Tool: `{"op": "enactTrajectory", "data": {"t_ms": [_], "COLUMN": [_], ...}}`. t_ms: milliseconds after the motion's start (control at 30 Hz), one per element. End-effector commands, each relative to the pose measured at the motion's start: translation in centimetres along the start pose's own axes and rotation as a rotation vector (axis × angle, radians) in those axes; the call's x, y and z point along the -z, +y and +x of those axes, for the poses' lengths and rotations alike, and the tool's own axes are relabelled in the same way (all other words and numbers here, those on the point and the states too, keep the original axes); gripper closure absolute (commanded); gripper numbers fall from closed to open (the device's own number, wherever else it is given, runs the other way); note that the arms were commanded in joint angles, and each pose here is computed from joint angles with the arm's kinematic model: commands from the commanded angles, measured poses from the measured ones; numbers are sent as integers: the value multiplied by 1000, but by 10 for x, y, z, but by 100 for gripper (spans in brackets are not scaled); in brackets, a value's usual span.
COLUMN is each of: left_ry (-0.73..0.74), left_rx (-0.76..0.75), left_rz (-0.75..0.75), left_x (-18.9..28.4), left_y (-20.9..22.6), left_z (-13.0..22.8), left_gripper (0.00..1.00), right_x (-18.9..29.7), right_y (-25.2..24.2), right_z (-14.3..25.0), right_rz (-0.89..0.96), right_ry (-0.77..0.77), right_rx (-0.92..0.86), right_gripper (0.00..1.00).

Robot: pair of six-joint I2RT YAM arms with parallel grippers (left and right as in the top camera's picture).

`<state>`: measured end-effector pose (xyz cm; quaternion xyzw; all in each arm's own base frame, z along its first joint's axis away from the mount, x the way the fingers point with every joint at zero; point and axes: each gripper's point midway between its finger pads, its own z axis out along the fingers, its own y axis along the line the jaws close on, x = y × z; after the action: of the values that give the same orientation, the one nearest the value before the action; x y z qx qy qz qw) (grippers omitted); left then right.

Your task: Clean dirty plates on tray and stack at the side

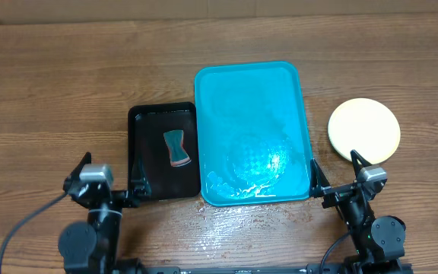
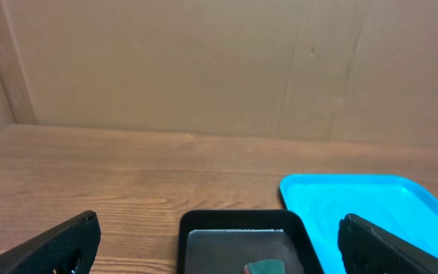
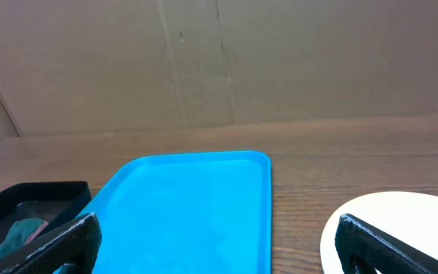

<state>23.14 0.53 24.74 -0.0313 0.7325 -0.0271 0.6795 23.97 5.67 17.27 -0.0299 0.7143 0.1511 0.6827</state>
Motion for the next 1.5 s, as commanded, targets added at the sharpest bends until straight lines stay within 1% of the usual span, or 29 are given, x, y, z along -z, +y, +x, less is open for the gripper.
{"op": "enactTrajectory", "data": {"t_ms": [0,267,367,433,533,1467], "left_ry": [-62,-37,-65,-75,-6,-7], "left_rx": [51,54,54,77,83,83], "left_rz": [-39,-67,-60,-54,-67,-66], "left_x": [8,-5,-14,-21,-21,-21], "left_y": [8,16,18,18,21,20], "left_z": [9,44,58,73,89,89], "left_gripper": [0,0,0,0,0,0], "right_x": [0,0,0,0,0,0], "right_y": [-4,-4,-4,-4,-4,-4], "right_z": [2,2,2,2,2,2], "right_rz": [16,16,16,16,16,16], "right_ry": [-2,-2,-2,-2,-2,-2], "right_rx": [1,1,1,1,1,1], "right_gripper": [0,0,0,0,0,0]}}
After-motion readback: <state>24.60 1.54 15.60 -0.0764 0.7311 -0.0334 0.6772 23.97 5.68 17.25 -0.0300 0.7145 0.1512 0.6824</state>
